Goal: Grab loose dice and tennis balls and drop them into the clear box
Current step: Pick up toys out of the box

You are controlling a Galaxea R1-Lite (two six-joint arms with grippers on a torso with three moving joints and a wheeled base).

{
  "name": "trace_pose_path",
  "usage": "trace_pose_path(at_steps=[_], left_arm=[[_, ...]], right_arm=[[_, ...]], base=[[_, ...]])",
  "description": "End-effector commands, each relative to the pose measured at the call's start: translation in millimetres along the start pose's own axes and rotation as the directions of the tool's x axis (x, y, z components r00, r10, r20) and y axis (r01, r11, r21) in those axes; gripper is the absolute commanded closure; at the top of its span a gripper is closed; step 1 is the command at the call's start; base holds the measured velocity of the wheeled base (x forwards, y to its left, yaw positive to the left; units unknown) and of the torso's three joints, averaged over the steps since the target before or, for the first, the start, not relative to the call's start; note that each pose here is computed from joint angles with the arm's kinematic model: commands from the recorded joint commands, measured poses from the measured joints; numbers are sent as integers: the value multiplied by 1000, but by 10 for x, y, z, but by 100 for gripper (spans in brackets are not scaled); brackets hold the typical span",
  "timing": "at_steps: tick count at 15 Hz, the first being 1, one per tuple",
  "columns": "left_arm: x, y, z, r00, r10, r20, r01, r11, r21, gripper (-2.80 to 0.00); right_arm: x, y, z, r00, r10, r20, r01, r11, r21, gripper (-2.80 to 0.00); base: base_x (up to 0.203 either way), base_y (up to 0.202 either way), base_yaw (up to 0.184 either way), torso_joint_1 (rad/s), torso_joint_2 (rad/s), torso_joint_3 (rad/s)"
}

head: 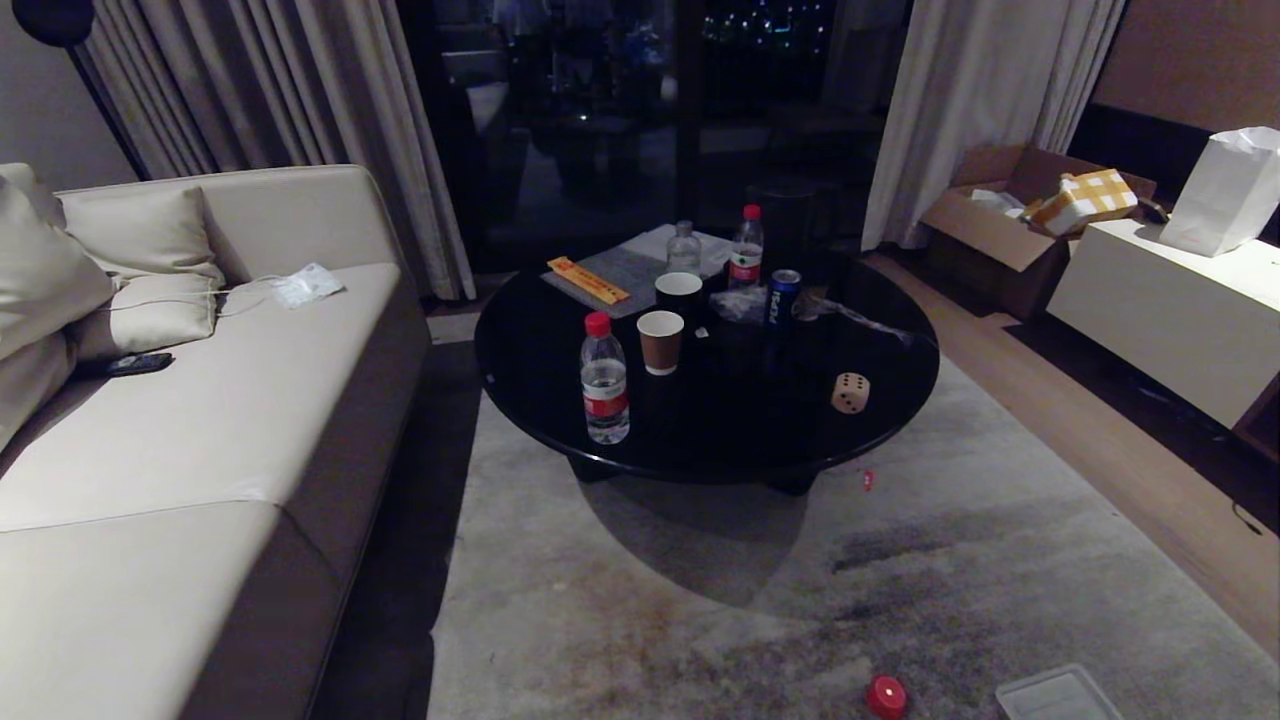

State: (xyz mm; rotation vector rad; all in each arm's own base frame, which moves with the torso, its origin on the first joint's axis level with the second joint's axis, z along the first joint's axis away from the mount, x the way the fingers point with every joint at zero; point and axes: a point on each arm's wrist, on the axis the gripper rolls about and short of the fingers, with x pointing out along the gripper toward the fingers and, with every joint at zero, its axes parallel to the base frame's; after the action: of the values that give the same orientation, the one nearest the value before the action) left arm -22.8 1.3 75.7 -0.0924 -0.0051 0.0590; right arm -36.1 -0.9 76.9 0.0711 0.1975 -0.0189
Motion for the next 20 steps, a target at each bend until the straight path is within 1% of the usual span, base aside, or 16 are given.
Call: trace_pose_path(at_steps=[1, 7, 20], left_arm=[[2, 1, -3, 1000, 2, -2, -2, 1000, -3, 0], [2, 0, -3, 1000, 1, -2, -1, 1000, -2, 0], [2, 0, -3, 1000, 1, -2, -1, 1000, -3, 0]], right_arm=[[1, 0, -1, 1000, -1, -3, 1, 1000, 0, 0], [1, 0, -1, 1000, 0, -3, 0, 1000, 0, 0], [0, 0, -1, 1000, -1, -2, 1, 1000, 1, 0]], base=[[0, 0, 0, 0, 0, 0], [0, 0, 0, 0, 0, -27], [0, 0, 0, 3, 3, -190]])
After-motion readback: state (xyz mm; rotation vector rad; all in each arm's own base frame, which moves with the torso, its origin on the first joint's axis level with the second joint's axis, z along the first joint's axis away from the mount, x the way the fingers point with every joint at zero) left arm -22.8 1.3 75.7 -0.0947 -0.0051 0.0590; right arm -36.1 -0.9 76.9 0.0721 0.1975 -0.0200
